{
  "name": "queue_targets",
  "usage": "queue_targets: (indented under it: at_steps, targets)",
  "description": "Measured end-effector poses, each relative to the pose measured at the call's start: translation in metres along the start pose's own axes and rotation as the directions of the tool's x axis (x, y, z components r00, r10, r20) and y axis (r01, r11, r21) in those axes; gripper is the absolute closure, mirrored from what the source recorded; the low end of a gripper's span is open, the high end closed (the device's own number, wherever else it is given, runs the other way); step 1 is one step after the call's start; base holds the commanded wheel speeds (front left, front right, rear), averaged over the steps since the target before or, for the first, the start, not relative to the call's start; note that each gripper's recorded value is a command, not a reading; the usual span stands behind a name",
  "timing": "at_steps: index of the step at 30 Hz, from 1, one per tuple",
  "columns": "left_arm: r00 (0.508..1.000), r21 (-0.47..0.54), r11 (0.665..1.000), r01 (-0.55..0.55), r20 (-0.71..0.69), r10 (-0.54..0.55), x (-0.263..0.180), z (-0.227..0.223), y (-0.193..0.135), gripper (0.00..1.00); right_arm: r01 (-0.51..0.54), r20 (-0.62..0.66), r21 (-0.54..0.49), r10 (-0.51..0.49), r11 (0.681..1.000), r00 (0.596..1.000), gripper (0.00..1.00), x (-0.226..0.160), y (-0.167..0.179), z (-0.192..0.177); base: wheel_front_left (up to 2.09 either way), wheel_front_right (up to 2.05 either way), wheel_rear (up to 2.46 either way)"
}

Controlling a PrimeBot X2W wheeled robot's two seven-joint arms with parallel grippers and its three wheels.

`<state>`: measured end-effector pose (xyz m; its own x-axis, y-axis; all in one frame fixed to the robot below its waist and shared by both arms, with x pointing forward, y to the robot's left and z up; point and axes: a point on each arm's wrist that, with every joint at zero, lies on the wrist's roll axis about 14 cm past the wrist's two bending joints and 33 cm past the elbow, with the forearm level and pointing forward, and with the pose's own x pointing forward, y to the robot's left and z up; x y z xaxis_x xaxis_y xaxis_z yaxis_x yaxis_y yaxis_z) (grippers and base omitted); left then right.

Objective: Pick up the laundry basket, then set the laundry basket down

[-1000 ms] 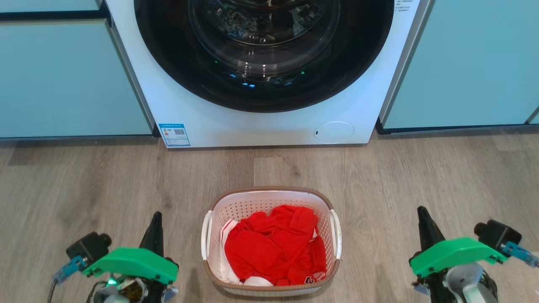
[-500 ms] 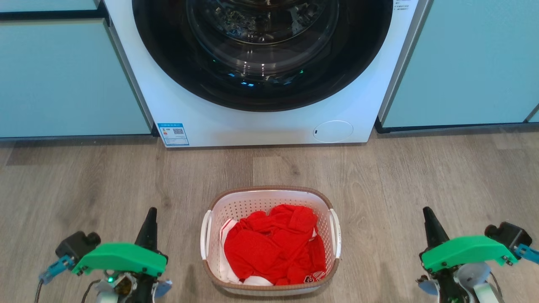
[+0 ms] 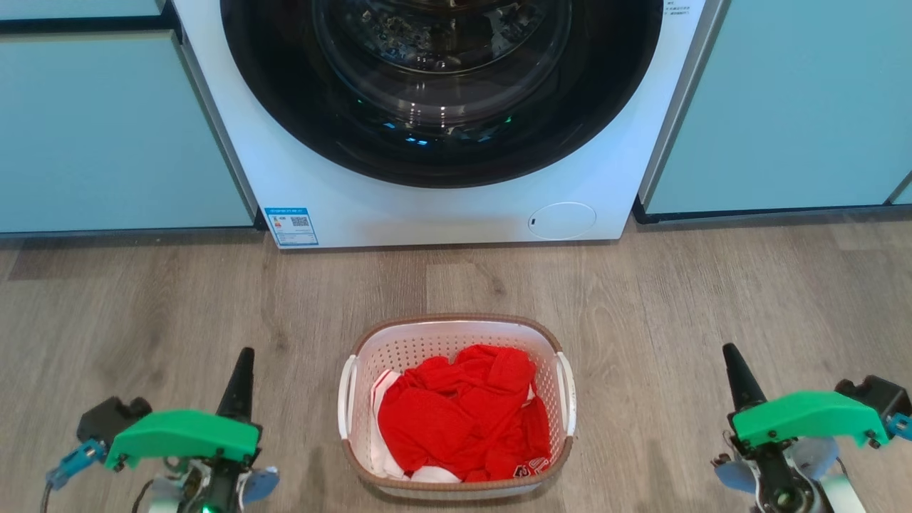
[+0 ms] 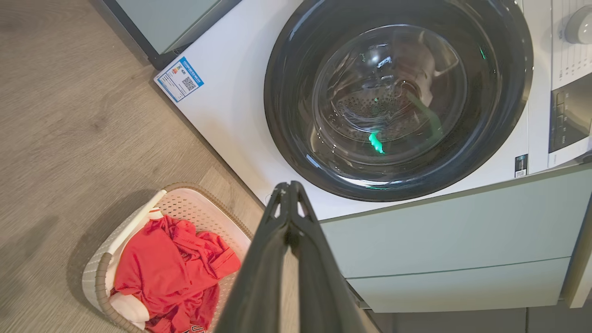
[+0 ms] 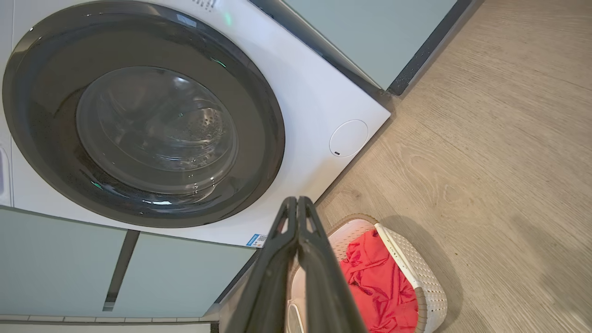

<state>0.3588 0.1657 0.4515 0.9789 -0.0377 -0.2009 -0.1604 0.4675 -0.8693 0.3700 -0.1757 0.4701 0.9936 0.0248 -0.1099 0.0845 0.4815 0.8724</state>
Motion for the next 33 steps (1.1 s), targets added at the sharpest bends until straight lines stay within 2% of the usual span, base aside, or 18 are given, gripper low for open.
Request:
queue_targets:
  at_steps: [16,33]
  targets:
    - [1.000,-0.161,0.987,0.011,0.009,-0.009,0.002,0.009,0.000,1.00,0.020,0.014,0.167,-0.023,0.986,1.000,1.00,-0.001,-0.007,0.009,0.00,0.00,0.00]
    - [0.998,-0.330,0.942,0.057,0.023,-0.052,0.007,0.020,-0.008,1.00,0.020,0.027,0.349,-0.031,0.937,0.999,1.00,-0.001,-0.012,0.018,0.00,0.00,0.00]
